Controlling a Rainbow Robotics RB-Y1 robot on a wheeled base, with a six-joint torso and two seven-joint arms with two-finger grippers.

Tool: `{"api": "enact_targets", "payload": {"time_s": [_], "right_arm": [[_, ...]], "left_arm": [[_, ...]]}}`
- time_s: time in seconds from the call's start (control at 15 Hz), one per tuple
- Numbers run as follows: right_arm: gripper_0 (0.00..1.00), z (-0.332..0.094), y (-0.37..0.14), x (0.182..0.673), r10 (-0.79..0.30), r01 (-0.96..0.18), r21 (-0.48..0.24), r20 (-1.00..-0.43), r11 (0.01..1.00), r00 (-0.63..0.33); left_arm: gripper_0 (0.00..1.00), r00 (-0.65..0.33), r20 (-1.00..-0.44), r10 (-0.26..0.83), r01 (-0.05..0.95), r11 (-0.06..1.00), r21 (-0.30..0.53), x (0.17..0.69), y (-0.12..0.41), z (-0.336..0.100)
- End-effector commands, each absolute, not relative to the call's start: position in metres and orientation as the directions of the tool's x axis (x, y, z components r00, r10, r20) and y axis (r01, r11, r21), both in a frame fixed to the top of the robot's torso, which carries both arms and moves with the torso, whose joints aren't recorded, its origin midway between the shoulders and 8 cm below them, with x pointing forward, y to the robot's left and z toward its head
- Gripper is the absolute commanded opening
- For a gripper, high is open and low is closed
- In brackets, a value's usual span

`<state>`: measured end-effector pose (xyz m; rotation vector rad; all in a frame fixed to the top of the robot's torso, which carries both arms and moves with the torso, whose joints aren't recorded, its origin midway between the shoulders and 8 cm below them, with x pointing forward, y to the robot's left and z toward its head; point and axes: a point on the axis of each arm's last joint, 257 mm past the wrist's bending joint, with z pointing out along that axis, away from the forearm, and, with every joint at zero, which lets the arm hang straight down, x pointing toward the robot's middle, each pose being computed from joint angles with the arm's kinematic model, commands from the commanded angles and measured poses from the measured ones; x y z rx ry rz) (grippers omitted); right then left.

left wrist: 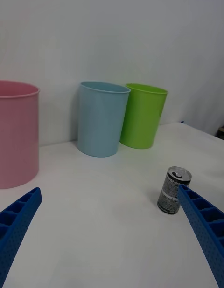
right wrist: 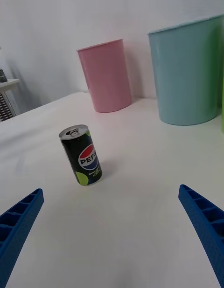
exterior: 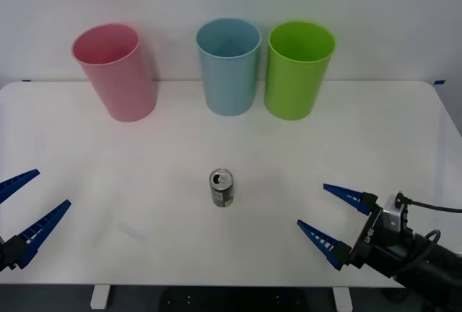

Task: Grasp the object on the table and drop it into the matching bin: aluminum can to the light blue bin, PET bottle to the pink bin.

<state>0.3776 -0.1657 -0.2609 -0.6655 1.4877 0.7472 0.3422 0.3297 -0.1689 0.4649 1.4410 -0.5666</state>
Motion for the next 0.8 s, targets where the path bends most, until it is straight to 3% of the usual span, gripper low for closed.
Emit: {"api": "enact_targets", "payload": {"time_s": [0.07, 0.4, 0.8], "right_arm": [[1.00, -0.266, -0.147, 0.383, 0.037, -0.779, 0.070, -0.998, 0.623, -0.060], [1.00, -0.275, -0.115, 0.396, 0.000, -0.760, 0.020, -1.000, 0.649, -0.026], [1.00, -0.282, -0.078, 0.405, 0.017, -0.746, 0.051, -0.998, 0.664, -0.053]], "left_arm": [[1.00, 0.041, -0.996, -0.082, 0.618, 0.785, -0.039, 0.342, 0.330, -0.169], [1.00, 0.041, -0.996, -0.082, 0.618, 0.785, -0.039, 0.342, 0.330, -0.169], [1.00, 0.041, -0.996, -0.082, 0.618, 0.785, -0.039, 0.342, 0.330, -0.169]]}}
